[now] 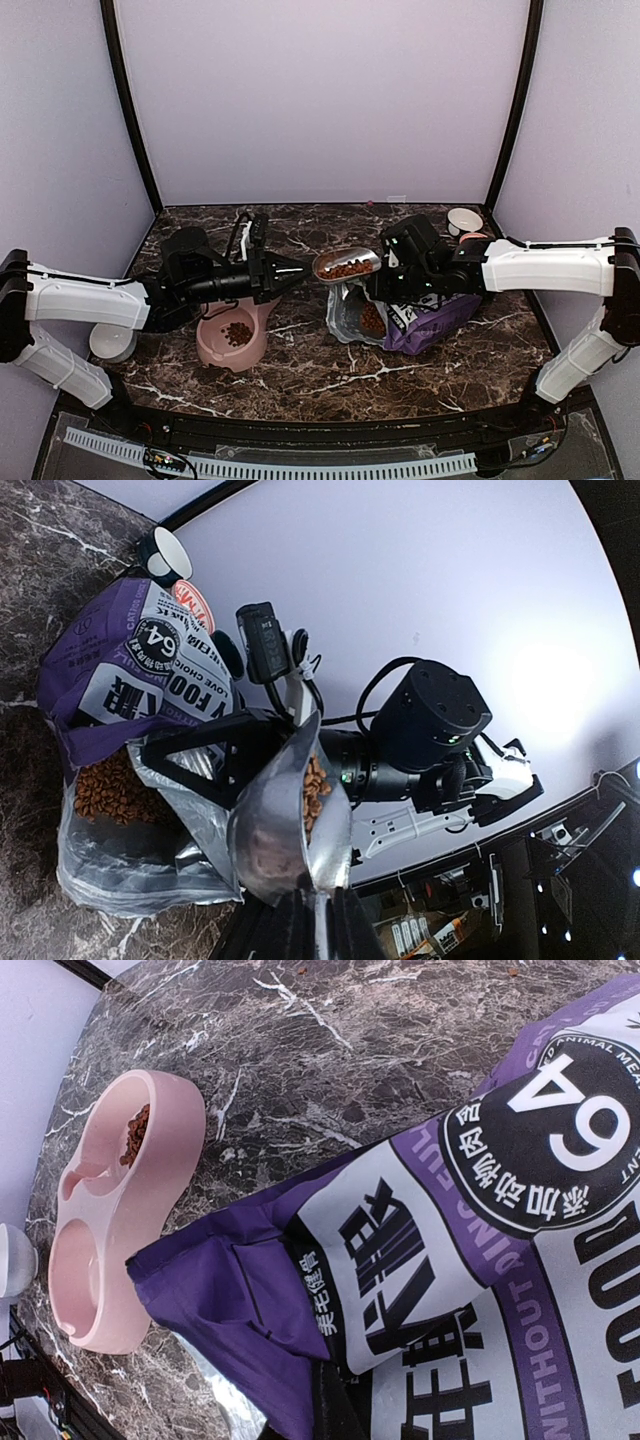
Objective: Serve the pet food
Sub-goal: Collect the pet food from the pet food bag, then place the pet food in the pet food bowl.
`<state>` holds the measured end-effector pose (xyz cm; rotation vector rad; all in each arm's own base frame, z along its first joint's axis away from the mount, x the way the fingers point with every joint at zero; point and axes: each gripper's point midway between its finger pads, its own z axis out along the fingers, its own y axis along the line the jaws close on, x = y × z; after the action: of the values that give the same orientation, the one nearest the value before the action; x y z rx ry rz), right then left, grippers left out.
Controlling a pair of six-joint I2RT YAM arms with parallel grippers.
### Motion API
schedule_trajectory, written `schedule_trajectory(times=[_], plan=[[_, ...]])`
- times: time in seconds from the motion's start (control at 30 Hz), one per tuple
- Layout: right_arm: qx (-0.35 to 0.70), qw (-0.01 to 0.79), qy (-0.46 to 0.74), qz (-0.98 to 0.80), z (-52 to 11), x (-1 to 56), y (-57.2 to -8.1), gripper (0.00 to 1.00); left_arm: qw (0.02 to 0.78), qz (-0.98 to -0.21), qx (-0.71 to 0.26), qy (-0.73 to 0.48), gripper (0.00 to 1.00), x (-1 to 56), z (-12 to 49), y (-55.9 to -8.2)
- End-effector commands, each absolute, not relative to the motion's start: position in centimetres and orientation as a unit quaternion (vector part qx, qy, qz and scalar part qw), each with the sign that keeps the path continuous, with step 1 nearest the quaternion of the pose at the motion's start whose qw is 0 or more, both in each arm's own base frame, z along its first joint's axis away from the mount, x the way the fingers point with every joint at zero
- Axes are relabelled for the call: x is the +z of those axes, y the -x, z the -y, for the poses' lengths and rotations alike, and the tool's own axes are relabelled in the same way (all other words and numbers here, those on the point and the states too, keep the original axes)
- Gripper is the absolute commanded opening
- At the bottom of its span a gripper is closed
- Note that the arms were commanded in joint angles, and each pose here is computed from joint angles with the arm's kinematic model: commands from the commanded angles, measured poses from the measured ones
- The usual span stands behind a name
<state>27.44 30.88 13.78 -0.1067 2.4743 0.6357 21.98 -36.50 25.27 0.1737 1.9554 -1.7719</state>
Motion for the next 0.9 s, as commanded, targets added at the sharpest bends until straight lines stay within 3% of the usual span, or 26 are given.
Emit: schedule_trajectory(times=[0.0, 0.4, 0.87], plan=[[0.209, 0.306, 0.030, -0.928, -29.5, 13.5, -28.4, 0.00, 0.257, -0.687, -0.674, -0.087, 0.00, 27.3, 36.5, -21.5], [0.210, 0.308, 0.035, -0.927, -29.7, 13.6, -28.5, 0.00, 0.296, -0.733, -0.607, -0.081, 0.00, 26.7, 33.9, -21.8], [0.211, 0.309, 0.039, -0.927, -29.7, 13.2, -28.5, 0.00, 0.334, -0.772, -0.541, -0.020, 0.00, 24.8, 26.5, -21.1]])
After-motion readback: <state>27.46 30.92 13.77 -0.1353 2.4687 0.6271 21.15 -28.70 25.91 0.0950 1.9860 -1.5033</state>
